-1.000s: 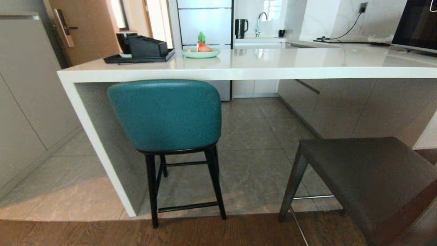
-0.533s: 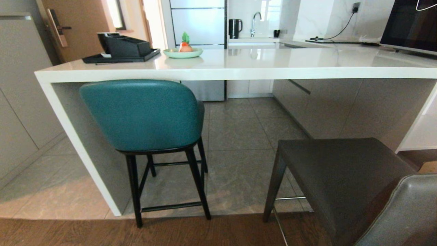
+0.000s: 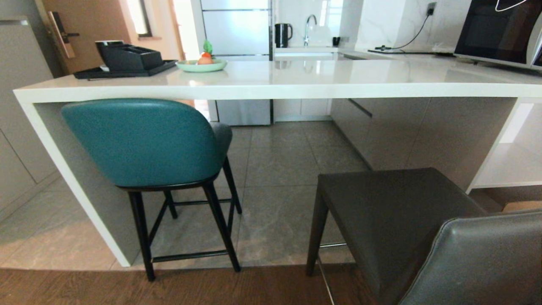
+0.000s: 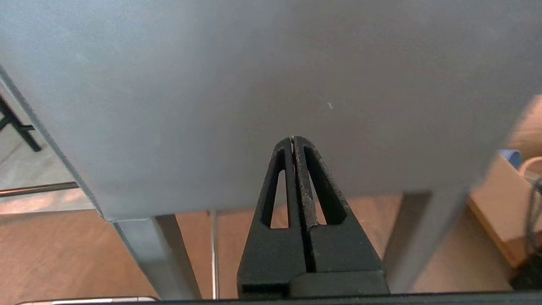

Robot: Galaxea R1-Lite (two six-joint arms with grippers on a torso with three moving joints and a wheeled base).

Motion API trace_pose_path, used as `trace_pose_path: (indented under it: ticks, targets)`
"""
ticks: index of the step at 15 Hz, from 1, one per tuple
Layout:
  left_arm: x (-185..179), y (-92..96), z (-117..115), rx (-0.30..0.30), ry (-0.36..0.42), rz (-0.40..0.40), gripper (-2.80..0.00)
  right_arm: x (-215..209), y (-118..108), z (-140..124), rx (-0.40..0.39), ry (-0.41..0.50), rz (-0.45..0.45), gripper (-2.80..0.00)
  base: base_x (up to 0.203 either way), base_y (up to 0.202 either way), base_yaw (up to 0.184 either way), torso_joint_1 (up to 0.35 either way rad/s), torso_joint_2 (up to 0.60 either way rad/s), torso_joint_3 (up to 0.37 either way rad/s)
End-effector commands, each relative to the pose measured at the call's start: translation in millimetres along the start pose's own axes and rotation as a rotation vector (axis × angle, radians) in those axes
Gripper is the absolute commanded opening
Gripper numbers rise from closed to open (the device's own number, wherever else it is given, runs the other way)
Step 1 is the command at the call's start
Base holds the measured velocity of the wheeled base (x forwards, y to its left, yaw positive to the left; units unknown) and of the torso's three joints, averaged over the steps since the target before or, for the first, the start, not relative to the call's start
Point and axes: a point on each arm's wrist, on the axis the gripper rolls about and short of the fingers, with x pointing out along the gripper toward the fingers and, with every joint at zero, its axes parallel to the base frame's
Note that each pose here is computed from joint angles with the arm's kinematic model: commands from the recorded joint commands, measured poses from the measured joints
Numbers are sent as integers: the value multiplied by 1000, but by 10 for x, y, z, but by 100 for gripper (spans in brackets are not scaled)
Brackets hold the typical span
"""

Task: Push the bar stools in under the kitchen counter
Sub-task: Push the gray chair back under the dining table

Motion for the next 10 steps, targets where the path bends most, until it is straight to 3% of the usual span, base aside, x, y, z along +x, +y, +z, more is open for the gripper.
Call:
trace_pose_path:
  ticks: [1, 6, 10]
  targets:
    - [1, 0, 0, 0, 2, 0, -280, 5, 0, -12, 0, 6, 1, -280, 0, -187, 2, -4, 4, 2]
    - [1, 0, 3, 0, -1, -3, -280, 5, 0, -12, 0, 6, 1, -280, 0, -162, 2, 3, 2, 2]
    - [1, 0, 3, 0, -1, -3, -280, 5, 0, -12, 0, 6, 1, -280, 0, 0, 0, 0, 0, 0]
